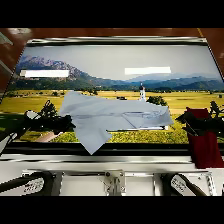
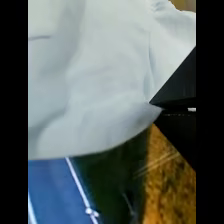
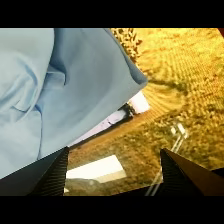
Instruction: Fold the shirts.
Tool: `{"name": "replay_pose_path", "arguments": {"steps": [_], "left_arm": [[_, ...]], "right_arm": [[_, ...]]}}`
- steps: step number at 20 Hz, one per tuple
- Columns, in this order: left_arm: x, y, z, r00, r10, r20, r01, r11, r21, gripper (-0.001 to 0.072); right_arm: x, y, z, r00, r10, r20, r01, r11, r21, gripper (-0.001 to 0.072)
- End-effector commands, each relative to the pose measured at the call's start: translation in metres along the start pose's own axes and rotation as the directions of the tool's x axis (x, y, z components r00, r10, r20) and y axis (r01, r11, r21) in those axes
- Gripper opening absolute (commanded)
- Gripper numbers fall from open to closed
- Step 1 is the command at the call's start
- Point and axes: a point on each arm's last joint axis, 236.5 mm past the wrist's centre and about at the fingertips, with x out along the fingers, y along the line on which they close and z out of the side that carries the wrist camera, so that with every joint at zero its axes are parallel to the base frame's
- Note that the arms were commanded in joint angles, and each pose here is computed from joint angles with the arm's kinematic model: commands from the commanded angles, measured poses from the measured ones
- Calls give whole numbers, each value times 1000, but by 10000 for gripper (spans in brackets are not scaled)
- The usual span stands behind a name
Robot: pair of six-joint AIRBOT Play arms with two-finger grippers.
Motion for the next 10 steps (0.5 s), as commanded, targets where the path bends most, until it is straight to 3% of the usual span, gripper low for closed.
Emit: {"name": "replay_pose_path", "arguments": {"steps": [1,4,10], "left_arm": [[0,-14,3,999,-37,-1,37,998,46,34],[-19,-40,3,996,-82,-16,84,981,174,33],[-70,-86,17,978,-173,112,134,946,294,34]], "right_arm": [[0,-15,2,998,-64,9,64,997,-37,673],[2,-47,-6,983,-183,-10,183,983,-26,673],[48,-27,3,1000,-6,22,3,988,154,673]]}}
